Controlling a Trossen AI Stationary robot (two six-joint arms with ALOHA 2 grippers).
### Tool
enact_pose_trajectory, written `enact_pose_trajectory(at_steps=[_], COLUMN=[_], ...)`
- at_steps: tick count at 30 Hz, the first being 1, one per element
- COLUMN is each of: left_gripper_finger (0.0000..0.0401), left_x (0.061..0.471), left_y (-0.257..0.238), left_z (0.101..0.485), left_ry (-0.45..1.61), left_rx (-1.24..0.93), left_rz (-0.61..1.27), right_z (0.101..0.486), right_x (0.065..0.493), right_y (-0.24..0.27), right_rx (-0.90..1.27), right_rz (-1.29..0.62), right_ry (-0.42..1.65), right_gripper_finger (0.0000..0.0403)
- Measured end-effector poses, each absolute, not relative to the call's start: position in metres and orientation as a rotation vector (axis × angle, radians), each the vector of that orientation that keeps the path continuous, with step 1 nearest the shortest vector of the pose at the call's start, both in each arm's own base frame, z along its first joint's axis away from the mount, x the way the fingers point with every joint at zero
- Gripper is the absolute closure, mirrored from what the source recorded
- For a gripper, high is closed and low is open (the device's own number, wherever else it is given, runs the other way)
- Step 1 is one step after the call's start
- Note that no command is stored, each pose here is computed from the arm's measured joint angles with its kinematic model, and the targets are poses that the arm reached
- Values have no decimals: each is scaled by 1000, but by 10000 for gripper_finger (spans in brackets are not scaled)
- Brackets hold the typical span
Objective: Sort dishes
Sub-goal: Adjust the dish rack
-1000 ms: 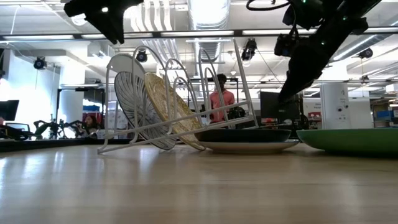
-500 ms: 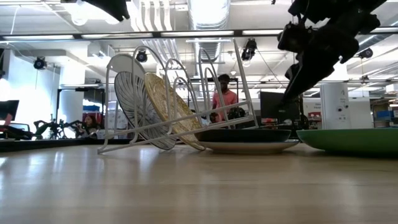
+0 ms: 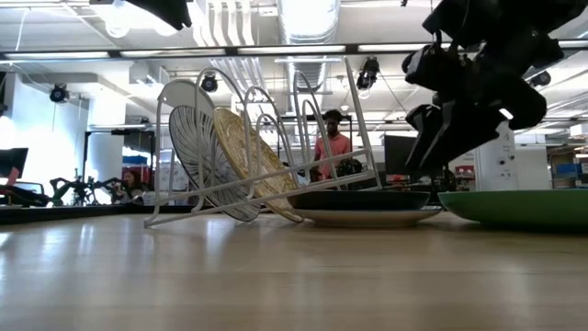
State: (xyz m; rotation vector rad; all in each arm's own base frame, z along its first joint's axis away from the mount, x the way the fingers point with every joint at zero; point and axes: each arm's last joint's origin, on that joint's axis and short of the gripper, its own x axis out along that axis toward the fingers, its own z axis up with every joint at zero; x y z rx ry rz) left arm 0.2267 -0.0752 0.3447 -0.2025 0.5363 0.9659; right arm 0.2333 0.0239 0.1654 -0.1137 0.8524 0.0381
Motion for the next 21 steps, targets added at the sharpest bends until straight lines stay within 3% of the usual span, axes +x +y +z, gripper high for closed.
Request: enact_pose_trajectory(at_steps=[12,21], left_gripper_finger=[309,309], left_x=[225,220], left_y=[-64,-49], left_z=[338,343], left_ry=[499,508], left_rx=[-198,-101], left_rz=[1047,1106], right_z=[157,202], right_x=[235,215], right_y=[26,11], right_rx=[-180,-244], right_rz=[-3,-409], right_ry=[892,771], right_gripper_finger=[241,255])
